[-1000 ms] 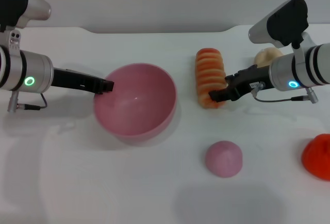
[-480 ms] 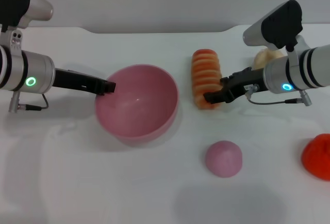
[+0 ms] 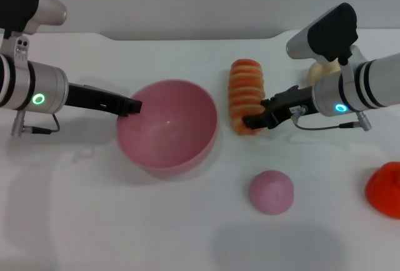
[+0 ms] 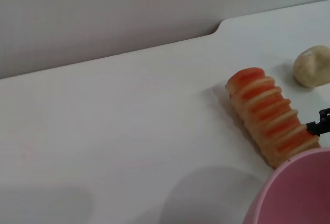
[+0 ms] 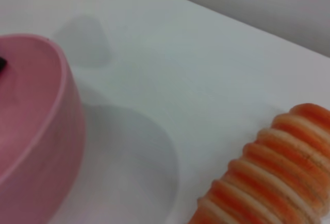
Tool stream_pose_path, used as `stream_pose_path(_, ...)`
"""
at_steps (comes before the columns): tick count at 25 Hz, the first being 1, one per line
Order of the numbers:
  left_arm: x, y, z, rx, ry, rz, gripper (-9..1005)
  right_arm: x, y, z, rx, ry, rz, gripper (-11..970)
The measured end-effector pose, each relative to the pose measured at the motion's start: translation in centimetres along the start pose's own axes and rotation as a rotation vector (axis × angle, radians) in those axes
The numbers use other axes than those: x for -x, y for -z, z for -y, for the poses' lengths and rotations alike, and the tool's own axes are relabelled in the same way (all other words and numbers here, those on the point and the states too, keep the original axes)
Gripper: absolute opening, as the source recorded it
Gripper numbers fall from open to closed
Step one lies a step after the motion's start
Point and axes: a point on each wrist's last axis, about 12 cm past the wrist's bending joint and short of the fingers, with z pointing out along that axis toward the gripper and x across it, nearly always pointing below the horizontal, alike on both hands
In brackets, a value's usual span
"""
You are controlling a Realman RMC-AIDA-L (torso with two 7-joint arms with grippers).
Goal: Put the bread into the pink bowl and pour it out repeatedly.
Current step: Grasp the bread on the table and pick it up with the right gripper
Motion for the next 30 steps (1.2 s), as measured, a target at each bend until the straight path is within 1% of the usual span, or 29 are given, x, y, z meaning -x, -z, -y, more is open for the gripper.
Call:
stream_pose_path(1, -0.02, 0.00, 0.02, -0.002, 0.000, -0.001, 48, -0.03, -0.03, -0.04, 0.001, 0.003, -0.003, 686)
stream_pose_path(7, -0.11, 0.01, 0.07, -0.007, 0.001, -0.008, 47, -0.18, -0.10, -0.14, 0.003, 0.008, -0.010, 517)
stream_pose_path(17, -0.15, 0.01, 0.06, -0.008, 0.002, -0.008, 48, -0.62, -0.08, -0.01, -0.010, 0.017, -0.012, 435)
stream_pose_path(30, -0.06, 0.03, 0.09, -0.007, 0.000, -0.006, 47, -0.56, -0.04, 0.10, -0.020, 0.028, -0.007, 320)
